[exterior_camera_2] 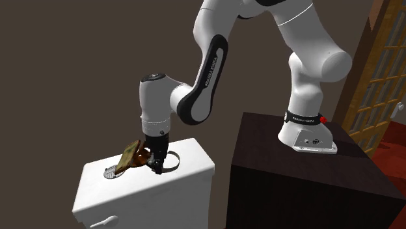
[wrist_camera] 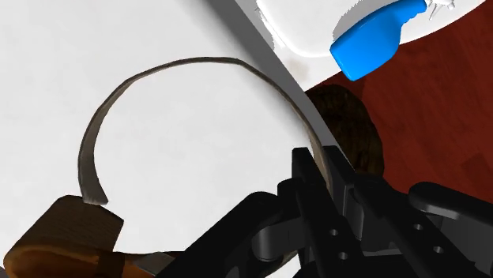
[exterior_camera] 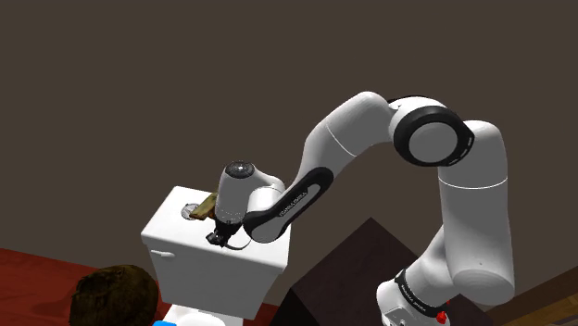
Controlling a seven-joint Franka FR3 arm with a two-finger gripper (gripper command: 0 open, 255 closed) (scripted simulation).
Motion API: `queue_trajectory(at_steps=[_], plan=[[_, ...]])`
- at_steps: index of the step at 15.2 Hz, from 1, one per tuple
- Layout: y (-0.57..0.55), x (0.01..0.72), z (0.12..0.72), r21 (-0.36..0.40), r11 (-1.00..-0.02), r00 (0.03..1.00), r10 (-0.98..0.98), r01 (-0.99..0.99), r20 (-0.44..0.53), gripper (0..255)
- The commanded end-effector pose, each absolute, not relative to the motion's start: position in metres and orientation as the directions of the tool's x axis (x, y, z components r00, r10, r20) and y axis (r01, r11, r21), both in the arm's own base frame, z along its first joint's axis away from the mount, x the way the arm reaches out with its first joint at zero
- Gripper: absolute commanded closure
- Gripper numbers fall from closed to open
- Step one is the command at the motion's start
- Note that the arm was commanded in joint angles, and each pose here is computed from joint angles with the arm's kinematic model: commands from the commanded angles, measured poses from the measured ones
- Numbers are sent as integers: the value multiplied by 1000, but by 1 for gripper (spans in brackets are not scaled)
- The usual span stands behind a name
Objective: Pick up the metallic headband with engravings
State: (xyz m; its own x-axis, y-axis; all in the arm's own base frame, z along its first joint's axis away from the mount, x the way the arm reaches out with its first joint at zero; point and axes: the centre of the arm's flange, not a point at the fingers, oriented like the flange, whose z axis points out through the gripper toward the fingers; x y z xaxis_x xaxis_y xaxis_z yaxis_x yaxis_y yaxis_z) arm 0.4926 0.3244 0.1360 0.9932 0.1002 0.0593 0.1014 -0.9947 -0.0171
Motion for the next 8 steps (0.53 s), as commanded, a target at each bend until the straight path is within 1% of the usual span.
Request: queue_trajectory(at_steps=[1, 6, 8], plan=[[324, 493, 147, -17, -995, 993, 100, 101, 59, 255], [324, 493, 174, -17, -995, 993, 100, 101, 59, 255], [324, 493, 175, -17, -995, 993, 100, 101, 59, 255]])
